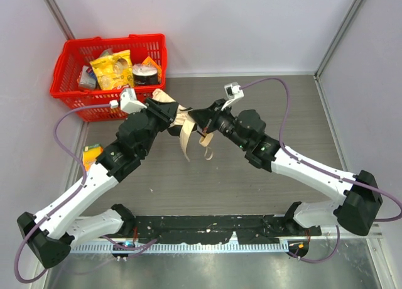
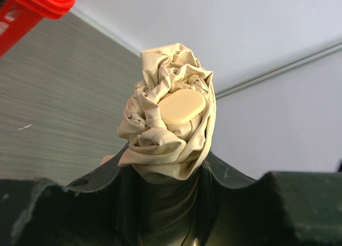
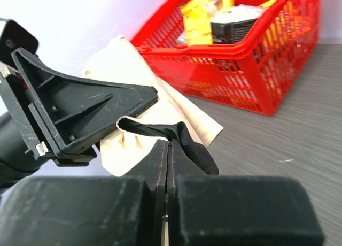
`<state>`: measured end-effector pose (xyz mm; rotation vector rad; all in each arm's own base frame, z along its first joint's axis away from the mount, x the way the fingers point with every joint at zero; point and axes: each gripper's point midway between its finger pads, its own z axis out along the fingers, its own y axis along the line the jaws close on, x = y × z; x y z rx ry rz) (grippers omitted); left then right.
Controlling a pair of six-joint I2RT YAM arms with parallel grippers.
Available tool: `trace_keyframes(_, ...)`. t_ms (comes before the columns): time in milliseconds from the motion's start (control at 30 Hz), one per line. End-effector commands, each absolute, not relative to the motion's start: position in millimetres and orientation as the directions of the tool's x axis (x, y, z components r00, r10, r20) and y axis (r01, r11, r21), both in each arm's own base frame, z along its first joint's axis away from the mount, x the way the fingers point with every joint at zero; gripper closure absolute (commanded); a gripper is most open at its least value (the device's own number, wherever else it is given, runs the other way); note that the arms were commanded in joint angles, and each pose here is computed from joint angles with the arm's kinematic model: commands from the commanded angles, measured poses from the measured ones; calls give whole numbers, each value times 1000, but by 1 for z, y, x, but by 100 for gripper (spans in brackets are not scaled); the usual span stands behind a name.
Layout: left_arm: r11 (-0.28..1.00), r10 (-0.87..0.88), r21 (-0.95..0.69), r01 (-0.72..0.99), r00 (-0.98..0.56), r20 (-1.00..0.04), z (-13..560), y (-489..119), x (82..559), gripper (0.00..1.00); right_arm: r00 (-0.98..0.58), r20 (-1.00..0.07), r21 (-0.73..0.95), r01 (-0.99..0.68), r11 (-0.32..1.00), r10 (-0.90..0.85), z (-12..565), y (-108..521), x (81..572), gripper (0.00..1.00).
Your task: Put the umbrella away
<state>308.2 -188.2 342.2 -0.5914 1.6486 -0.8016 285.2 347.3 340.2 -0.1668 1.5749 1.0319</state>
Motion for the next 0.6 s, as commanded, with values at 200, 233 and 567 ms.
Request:
trace_keyframes(200,561,-788,-739,374,-32,-614,412,-179,289,100,-447,-818,566,-737,369,361,383,325,267,99)
trace_keyframes(233,567,-779,-722,396,-28,-627,410,-180,287,100,-435,-840,533,-772,346,324,387,325,262,99)
trace_keyframes(567,587,-664,-521,620,0,-748,408,-194,245,100,-409,-904,426,-828,366,127,370,305,258,99)
